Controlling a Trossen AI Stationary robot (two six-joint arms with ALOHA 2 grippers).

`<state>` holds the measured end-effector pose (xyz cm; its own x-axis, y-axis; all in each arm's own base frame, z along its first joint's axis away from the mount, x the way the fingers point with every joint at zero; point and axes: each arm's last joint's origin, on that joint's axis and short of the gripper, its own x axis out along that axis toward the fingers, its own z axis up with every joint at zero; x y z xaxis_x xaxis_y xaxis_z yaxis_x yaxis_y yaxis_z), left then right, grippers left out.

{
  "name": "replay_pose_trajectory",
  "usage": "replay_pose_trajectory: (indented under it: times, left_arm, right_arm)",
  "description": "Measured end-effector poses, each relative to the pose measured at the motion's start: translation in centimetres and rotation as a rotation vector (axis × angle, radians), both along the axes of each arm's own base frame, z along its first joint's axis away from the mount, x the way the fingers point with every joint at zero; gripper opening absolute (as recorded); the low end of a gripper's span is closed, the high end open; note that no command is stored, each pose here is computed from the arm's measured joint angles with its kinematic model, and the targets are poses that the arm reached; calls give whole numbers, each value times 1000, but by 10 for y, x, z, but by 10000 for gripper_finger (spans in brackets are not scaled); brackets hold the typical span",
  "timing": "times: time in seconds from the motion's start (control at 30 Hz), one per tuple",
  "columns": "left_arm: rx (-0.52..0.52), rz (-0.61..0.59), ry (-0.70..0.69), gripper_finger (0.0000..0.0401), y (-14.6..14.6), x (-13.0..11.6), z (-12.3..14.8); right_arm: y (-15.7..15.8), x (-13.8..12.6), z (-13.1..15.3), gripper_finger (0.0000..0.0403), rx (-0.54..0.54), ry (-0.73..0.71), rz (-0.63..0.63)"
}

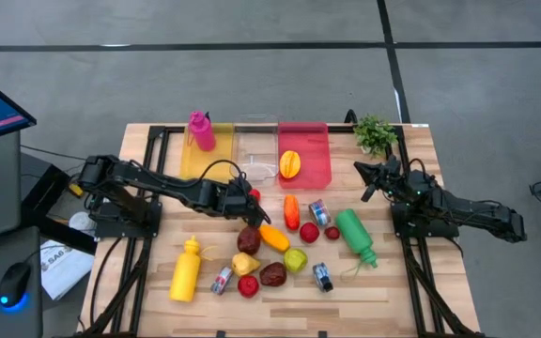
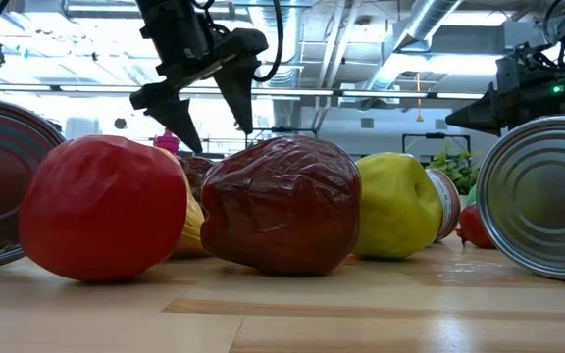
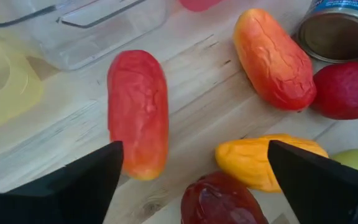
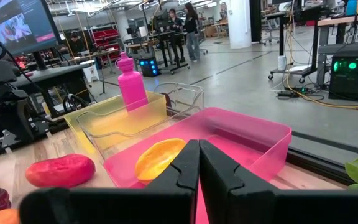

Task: Pick & Place Food Item
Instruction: Put the left orange mango into the pink bin

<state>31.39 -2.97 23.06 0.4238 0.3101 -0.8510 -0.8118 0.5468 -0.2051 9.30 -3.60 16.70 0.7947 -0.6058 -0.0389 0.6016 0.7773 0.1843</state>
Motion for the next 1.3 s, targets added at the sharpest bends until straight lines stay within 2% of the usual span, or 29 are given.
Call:
replay_pose_trajectory:
  times: [0.27,0.53,0.73,1.17,1.3]
  left_arm:
    - [1,0,-2,384,0,0,-1]
    - [-27,-9,-54,390,0,-2,-23]
    - [-25,-9,-49,387,0,-3,-26]
    - [8,8,3,385,2,-8,-28]
    - [67,34,31,385,5,-8,-34]
  right_arm:
    - [0,0,0,6,0,0,0]
    - [0,0,0,6,0,0,0]
    - [0,0,0,6,0,0,0]
    - [0,0,0,6,0,0,0]
    - [0,0,0,6,0,0,0]
